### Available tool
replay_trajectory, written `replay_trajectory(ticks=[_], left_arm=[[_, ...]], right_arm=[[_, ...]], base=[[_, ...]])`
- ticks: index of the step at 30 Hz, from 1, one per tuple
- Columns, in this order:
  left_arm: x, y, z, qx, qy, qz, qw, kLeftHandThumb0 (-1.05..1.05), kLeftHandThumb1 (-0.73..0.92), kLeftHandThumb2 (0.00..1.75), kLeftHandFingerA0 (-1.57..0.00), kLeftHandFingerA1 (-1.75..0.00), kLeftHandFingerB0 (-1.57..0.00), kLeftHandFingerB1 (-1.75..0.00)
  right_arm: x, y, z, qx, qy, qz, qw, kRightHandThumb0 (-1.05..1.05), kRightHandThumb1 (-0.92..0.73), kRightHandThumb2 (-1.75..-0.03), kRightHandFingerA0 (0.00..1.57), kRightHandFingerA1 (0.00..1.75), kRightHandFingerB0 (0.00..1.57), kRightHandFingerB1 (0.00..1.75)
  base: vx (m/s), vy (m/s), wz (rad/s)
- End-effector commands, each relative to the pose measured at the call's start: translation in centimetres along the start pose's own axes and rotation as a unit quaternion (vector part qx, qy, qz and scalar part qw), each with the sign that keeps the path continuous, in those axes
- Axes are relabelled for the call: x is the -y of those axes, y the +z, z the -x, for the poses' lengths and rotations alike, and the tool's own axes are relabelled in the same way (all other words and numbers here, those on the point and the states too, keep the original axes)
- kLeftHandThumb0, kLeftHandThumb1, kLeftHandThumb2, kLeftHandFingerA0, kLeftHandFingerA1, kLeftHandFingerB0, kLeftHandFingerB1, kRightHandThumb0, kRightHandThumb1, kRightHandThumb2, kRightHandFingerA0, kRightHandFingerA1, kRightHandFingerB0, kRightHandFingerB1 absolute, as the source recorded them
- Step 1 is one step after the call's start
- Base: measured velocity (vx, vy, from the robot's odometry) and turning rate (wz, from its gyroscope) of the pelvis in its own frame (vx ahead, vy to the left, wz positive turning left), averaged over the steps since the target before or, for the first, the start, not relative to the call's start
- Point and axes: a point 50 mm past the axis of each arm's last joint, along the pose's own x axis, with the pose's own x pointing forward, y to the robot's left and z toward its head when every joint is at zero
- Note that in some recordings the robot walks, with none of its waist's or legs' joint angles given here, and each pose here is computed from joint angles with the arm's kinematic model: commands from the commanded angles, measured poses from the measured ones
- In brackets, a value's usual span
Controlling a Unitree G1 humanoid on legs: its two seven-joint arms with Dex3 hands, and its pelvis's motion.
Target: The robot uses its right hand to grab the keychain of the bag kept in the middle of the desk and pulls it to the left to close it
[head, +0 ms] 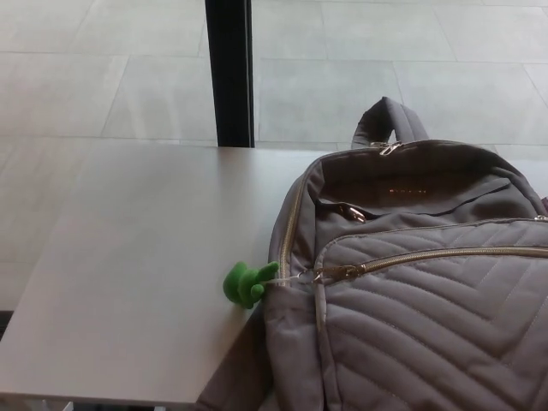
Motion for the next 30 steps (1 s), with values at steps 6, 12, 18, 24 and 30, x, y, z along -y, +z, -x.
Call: replay_trajectory(ticks=[6,12,18,24,30], left_arm=[[-2.6,-1.8,2.3,-0.051,0.023,-0.007,0.998,-0.62,0.75,0.63,-0.64,-0.54,-0.52,-0.44],[-3.1,-2.1,2.9,-0.060,0.039,-0.016,0.997,-0.62,0.76,0.63,-0.64,-0.54,-0.53,-0.44],[-4.3,-3.2,3.7,-0.092,0.077,0.018,0.993,-0.64,0.74,0.62,-0.65,-0.55,-0.52,-0.44],[-4.8,-4.8,4.9,-0.124,0.119,0.057,0.983,-0.62,0.78,0.63,-0.60,-0.57,-0.46,-0.45],[-4.9,-5.5,5.3,-0.145,0.131,0.039,0.980,-0.62,0.61,0.97,-0.51,-0.63,-0.33,-0.54]], right_arm=[[11.7,-16.1,16.6,-0.322,-0.207,-0.067,0.921,-0.93,-0.78,-0.64,0.00,0.36,0.07,0.48],[7.4,-21.2,26.3,-0.412,-0.370,-0.218,0.803,-0.78,-0.56,-0.93,0.00,0.41,0.08,0.52],[-0.7,-23.7,31.5,-0.450,-0.470,-0.385,0.655,-0.54,-0.74,-0.65,0.00,0.31,0.00,0.47],[-7.7,-23.8,33.6,-0.551,-0.368,-0.384,0.643,-0.59,-0.78,-0.64,0.00,0.49,0.00,0.41],[-11.7,-23.2,34.9,-0.579,-0.274,-0.411,0.648,-0.60,-0.73,-0.61,0.00,0.55,0.04,0.43]], base=[[0.00,0.000,0.00],[0.00,0.000,0.00],[0.00,0.000,0.00],[0.00,0.000,0.00],[0.00,0.000,0.00]])
